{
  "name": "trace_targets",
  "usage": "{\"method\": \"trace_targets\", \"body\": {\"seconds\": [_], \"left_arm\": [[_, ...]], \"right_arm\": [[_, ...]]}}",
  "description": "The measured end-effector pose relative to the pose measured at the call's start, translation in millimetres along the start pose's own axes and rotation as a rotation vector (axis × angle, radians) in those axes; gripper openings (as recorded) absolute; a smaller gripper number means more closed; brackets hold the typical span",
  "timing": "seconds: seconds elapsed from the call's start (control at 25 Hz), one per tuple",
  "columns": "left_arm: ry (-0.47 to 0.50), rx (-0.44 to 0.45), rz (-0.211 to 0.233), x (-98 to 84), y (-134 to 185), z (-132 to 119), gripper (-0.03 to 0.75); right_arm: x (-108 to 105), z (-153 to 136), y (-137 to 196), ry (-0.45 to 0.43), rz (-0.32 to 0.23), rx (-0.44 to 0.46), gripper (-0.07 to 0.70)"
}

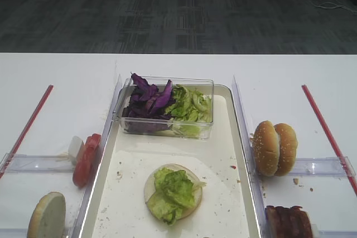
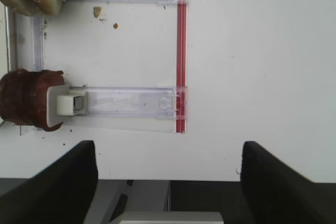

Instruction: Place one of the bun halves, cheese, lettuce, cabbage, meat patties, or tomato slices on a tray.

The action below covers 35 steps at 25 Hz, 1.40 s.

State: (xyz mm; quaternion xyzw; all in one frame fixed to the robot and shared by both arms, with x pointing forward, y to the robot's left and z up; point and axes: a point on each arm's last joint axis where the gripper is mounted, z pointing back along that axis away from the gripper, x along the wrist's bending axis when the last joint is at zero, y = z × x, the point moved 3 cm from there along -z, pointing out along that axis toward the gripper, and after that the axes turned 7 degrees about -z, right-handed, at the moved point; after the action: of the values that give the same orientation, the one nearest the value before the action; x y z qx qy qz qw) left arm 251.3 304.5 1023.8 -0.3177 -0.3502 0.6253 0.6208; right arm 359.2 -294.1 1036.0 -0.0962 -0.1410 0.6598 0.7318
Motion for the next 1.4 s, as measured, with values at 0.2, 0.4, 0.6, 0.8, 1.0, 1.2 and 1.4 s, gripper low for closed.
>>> {"method": "trace_targets", "body": {"seconds": [0.2,0.4,0.6,0.8,1.0,1.2,1.4], "left_arm": [[0.0,0.0,0.0,0.0,0,0,0.613],[0.0,0.0,0.0,0.0,0,0,0.613],[0.0,0.0,0.0,0.0,0,0,0.613],[0.0,0.0,0.0,0.0,0,0,0.613],[0.0,0.0,0.0,0.0,0,0,0.613],[0.0,0.0,0.0,0.0,0,0,0.613],[0.0,0.0,0.0,0.0,0,0,0.613]], "right_arm": [[-3,11,30,-0.016,0.004,-0.173,0.592],[-8,1,57,-0.005,0.012,-0.259,0.592],[-10,4,67,-0.012,0.018,-0.406,0.591],[-11,12,77,-0.018,0.026,-0.511,0.591],[-12,21,89,-0.025,0.042,-0.623,0.59],[-12,26,98,-0.032,0.045,-0.697,0.59],[-12,26,98,-0.032,0.045,-0.697,0.59]]}}
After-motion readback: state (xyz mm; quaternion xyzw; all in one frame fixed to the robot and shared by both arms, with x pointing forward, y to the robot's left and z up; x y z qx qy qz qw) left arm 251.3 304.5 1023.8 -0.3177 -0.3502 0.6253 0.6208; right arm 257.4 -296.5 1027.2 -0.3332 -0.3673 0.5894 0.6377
